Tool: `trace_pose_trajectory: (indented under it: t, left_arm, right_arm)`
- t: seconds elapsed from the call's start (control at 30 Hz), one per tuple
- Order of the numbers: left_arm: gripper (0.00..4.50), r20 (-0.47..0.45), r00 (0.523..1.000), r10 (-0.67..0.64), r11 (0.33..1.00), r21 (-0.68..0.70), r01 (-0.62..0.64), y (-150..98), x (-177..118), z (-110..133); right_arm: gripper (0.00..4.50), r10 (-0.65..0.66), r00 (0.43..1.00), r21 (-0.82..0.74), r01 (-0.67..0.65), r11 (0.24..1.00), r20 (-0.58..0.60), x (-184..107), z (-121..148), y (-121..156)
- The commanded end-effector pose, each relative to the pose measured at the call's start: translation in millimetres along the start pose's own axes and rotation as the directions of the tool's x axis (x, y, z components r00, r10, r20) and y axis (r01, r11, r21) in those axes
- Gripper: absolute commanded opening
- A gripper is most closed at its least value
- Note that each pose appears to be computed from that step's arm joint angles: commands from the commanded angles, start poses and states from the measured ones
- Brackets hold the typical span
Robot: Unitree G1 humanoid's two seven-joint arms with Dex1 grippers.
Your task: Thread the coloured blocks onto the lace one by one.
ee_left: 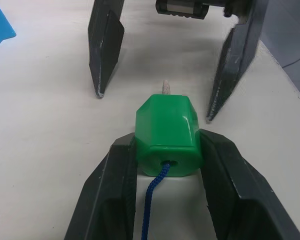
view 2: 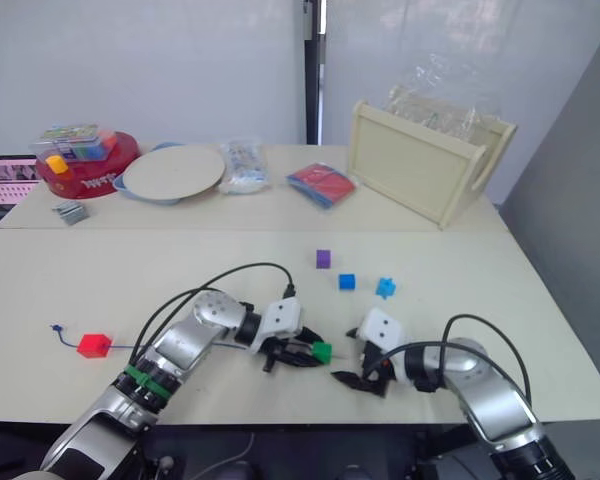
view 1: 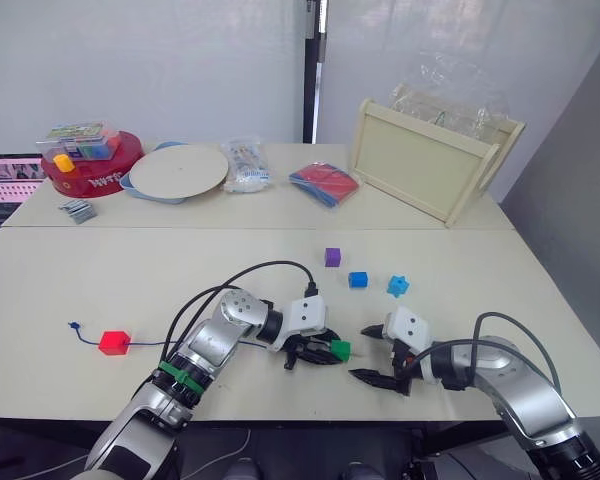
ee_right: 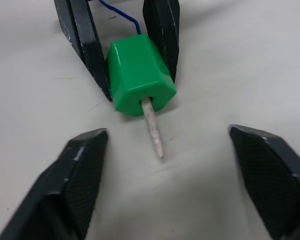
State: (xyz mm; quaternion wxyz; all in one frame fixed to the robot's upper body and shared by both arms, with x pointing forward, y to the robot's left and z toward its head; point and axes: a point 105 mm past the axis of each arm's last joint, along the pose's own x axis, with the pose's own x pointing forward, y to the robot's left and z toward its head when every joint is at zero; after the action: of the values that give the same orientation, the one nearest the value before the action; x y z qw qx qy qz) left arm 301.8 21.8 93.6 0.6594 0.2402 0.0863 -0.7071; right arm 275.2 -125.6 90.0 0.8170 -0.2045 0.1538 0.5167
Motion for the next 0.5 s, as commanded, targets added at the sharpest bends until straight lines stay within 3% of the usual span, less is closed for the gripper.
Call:
trace_pose_trajectory:
  t: [0.03, 0.3, 0.5]
  left_arm:
    - [1.30, 0.020, 1.000, -0.006, 1.000, 0.028, 0.006, -0.4, -1.5, 7.7]
    - [1.30, 0.010, 1.000, -0.009, 1.000, 0.023, 0.008, 0.6, -1.6, 6.9]
    - [1.30, -0.019, 1.000, 0.008, 1.000, -0.008, -0.008, -0.9, -17.0, -2.4]
  right_arm:
    - [2.61, -0.002, 1.000, -0.040, 0.002, 0.999, 0.013, -2.5, 6.5, -2.7]
    - [0.01, 0.013, 1.000, -0.061, -0.012, 0.998, 0.014, -2.8, 9.1, -2.1]
    - [0.00, 0.041, 0.999, -0.090, -0.040, 0.995, 0.011, -1.5, 13.2, -1.7]
